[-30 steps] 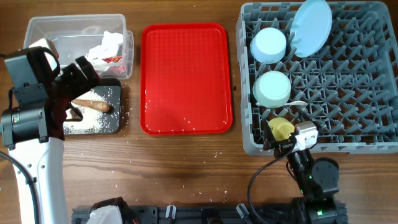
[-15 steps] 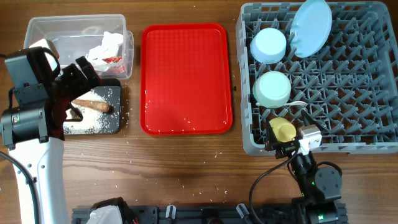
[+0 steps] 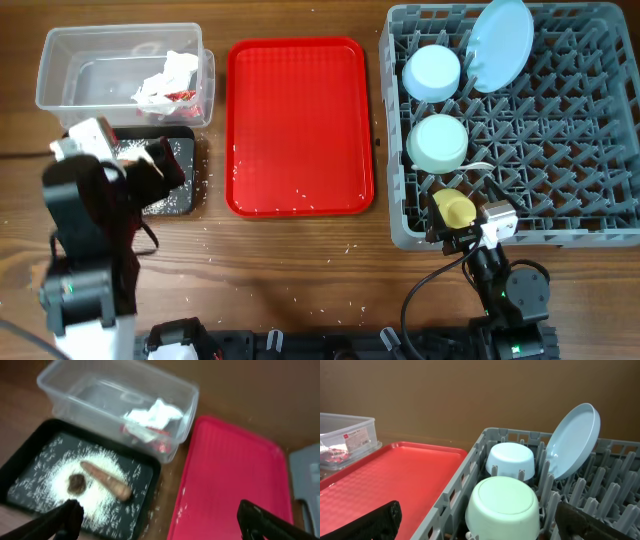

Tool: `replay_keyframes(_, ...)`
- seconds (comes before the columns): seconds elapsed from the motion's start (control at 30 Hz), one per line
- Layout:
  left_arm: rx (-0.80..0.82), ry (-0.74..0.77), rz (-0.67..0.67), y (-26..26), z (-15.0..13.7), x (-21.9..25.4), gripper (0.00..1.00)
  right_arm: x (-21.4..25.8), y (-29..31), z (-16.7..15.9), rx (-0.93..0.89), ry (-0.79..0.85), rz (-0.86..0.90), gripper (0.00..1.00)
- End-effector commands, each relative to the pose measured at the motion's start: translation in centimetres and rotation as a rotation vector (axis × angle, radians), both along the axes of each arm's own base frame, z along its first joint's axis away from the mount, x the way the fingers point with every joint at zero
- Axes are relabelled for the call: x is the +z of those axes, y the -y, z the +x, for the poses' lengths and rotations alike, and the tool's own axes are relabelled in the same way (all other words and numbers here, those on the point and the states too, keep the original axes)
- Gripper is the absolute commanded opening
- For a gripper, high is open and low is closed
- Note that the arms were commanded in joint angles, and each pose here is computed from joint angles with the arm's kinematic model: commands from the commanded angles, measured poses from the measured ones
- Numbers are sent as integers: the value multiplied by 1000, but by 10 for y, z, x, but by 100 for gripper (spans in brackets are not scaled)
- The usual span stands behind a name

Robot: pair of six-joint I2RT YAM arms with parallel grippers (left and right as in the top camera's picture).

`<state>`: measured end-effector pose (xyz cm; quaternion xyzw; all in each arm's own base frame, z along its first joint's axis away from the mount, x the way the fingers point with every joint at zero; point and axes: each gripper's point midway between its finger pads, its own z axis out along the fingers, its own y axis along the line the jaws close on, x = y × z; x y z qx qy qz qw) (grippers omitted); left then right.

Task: Sort waste into correct bins and load items into the dishwasher rack

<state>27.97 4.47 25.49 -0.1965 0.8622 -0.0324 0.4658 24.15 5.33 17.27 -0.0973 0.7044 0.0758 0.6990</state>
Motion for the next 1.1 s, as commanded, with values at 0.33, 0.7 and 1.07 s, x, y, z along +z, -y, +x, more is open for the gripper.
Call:
replay_keyframes(0.33, -214, 617, 45, 46, -36, -42, 100, 1, 3, 1, -16, 4, 10, 100)
replay_keyframes(0.7, -178, 658, 65, 40, -39, -48, 100, 1, 3, 1, -16, 4, 10, 100)
replay_keyframes(1.07, -177, 552, 41, 40, -34, -91, 100, 1, 3, 1, -17, 4, 10, 100)
